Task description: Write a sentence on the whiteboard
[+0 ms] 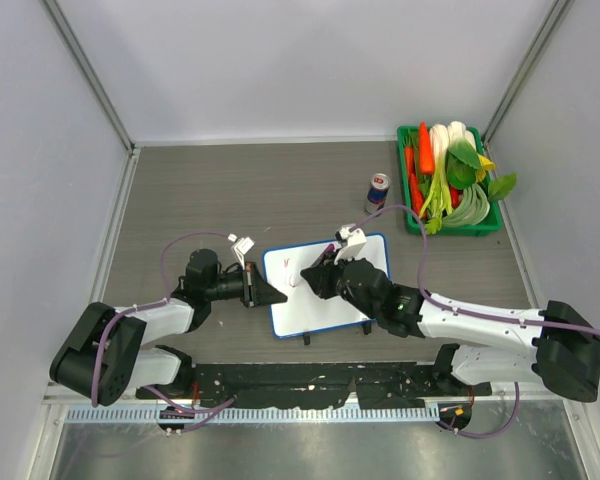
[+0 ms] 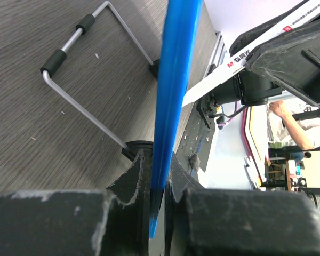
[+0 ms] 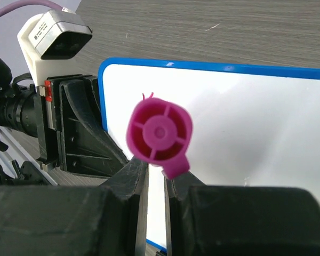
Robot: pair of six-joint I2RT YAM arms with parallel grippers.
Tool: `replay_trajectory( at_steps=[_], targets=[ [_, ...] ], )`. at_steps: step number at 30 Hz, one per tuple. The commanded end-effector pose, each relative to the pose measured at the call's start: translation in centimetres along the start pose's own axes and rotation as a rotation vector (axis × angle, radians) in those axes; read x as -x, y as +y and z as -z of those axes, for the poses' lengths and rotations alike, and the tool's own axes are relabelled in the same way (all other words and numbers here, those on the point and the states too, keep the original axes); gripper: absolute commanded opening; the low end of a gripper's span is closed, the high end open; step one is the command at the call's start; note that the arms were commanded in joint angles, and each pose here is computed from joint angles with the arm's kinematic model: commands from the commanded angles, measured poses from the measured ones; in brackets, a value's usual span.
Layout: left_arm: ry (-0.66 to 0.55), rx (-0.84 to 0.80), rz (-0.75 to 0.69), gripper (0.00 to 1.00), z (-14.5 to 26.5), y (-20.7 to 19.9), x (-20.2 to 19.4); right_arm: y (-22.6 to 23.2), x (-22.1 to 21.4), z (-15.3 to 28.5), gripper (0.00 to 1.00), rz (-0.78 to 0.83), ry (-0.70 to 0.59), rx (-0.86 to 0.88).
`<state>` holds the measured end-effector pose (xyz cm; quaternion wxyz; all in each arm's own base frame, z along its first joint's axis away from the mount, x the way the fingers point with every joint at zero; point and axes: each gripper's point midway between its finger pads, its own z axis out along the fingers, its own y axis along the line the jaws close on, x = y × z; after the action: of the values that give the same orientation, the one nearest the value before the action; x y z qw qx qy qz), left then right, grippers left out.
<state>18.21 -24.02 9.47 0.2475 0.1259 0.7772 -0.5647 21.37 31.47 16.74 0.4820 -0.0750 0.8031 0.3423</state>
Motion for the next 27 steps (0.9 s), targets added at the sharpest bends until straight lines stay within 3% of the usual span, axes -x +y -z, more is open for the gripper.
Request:
replay_trajectory(
  at_steps=[1,12,27],
  targets=[
    [-0.023,0.129,0.038,0.0,0.0,2.8,-0.1,-2.2,0.5,0.5,0.01,0.005,-0.038,-0.096],
    [-0.022,0.128,0.039,0.0,0.0,2.8,-0.1,-1.1,3.9,0.0,0.01,0.004,-0.135,-0.11],
    [-0.021,0.127,0.041,0.0,0.0,2.7,-0.2,0.9,3.7,-1.1,0.01,0.009,-0.092,-0.044]
  ],
)
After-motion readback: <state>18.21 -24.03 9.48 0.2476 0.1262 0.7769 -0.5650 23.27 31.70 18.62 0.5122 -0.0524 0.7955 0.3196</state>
